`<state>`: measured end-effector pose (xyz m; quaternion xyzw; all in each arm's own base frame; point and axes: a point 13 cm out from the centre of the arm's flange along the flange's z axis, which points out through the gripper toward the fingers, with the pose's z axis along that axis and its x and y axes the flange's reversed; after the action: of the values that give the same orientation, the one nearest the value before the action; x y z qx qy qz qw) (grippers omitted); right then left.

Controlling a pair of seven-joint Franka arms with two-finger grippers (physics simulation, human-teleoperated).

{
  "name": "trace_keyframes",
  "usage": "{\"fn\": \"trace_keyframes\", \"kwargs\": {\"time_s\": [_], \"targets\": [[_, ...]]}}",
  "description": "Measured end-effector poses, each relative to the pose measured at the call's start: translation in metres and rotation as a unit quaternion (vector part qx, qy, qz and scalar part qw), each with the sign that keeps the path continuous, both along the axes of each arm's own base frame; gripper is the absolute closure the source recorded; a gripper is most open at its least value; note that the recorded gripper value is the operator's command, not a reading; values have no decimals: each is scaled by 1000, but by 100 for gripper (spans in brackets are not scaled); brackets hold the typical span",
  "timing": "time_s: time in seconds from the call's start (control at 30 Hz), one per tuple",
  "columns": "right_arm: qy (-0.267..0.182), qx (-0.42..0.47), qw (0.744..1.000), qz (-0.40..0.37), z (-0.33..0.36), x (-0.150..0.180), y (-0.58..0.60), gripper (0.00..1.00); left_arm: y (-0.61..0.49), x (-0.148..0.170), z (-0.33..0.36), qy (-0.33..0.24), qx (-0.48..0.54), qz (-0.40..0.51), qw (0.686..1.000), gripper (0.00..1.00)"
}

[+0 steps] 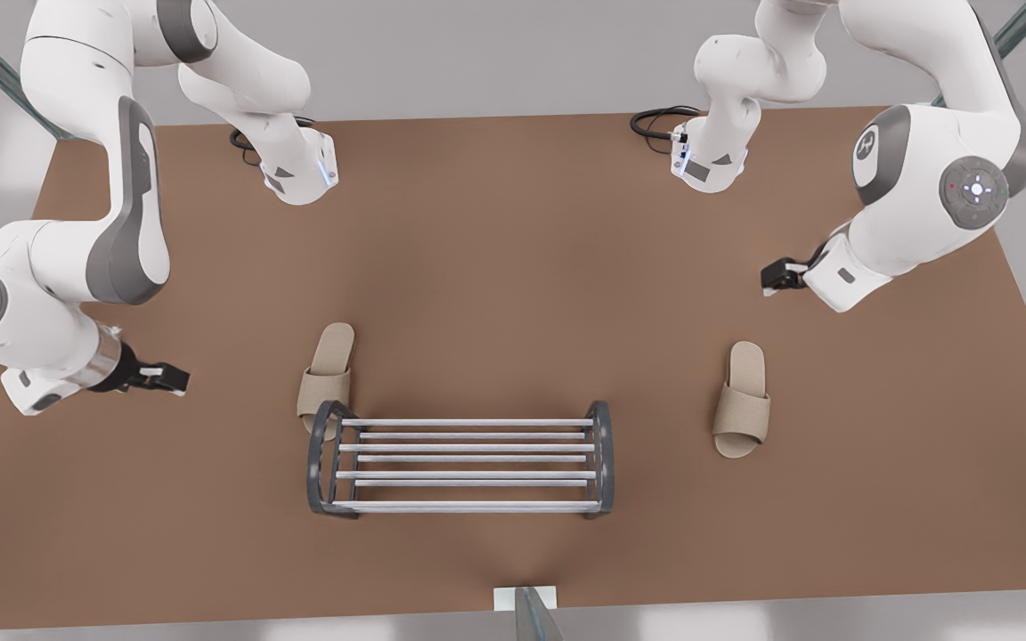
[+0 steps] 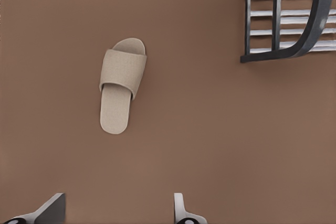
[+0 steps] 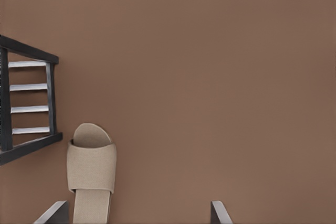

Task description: Place the right shoe on the shoe rack with the right arm, and place the left shoe on the shoe rack with the left arm

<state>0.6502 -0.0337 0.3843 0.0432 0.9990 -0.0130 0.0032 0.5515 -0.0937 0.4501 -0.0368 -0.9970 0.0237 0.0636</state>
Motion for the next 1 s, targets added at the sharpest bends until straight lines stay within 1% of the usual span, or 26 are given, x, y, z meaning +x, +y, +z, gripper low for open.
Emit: {"fn": "trace_keyframes", "kwargs": {"time_s": [0.03,0.07,0.13,0.17,0.2,0.23,0.27,0.3,0.33,0.37,0.43,0.47,0.53,0.57,0.6,0.63,0.67,0.73,0.77,0.8,0.83,0.87,0.93,1.0], "targets": [[-8,0,1000,0,1,4,0,0,-1,1,-1,-2,0,0,1000,0],[-16,0,1000,-1,3,7,0,0,-1,-2,-14,9,3,0,1000,0],[-27,-1,1000,-2,5,13,-1,0,4,-26,-88,74,21,0,997,0],[-32,-1,999,-3,7,15,-1,0,1,-50,-146,111,14,6,994,0],[-35,-1,999,-3,7,17,-1,0,-10,-76,-201,138,-17,30,990,0],[-39,-1,999,-4,8,19,-1,0,-24,-93,-242,146,-61,69,985,0],[-42,-1,999,-5,8,21,-2,0,-42,-96,-264,137,-121,123,975,0],[-44,-1,999,-6,9,22,-4,0,-60,-88,-275,119,-191,189,956,0],[-46,-1,999,-8,9,23,-5,0,-71,-74,-279,94,-255,259,927,0],[-48,-1,999,-8,10,23,-6,0,-70,-58,-282,64,-311,330,889,0],[-48,0,999,-12,7,25,-12,0,-36,-26,-286,-13,-392,469,791,0],[-45,0,999,-16,1,25,-20,0,-12,-17,-293,-51,-409,523,746,0],[-40,0,999,-19,-9,27,-27,0,38,-7,-309,-120,-420,603,668,0],[-37,0,999,-21,-14,29,-31,0,60,-6,-324,-148,-417,629,639,0],[-35,0,999,-22,-17,29,-35,0,76,-4,-329,-178,-415,641,621,0],[-32,0,999,-17,-20,28,-35,0,85,-2,-331,-205,-412,642,612,0],[-27,0,1000,-7,-25,23,-31,0,91,1,-332,-230,-408,639,611,0],[-2,-15,999,36,-65,-20,-13,0,98,4,-333,-273,-396,620,620,0],[1,-33,997,72,-89,-38,-4,0,100,5,-334,-292,-389,608,628,0],[3,-57,991,122,-120,-64,10,0,101,5,-337,-308,-380,596,637,0],[-7,-88,979,186,-147,-85,23,0,103,6,-340,-323,-372,584,645,0],[-33,-129,956,261,-158,-86,33,0,104,7,-342,-337,-364,573,652,0],[-97,-196,890,401,-153,-60,57,0,102,11,-341,-364,-352,552,662,0],[-146,-235,823,495,-138,-39,78,0,97,14,-340,-385,-343,531,672,0]]}}
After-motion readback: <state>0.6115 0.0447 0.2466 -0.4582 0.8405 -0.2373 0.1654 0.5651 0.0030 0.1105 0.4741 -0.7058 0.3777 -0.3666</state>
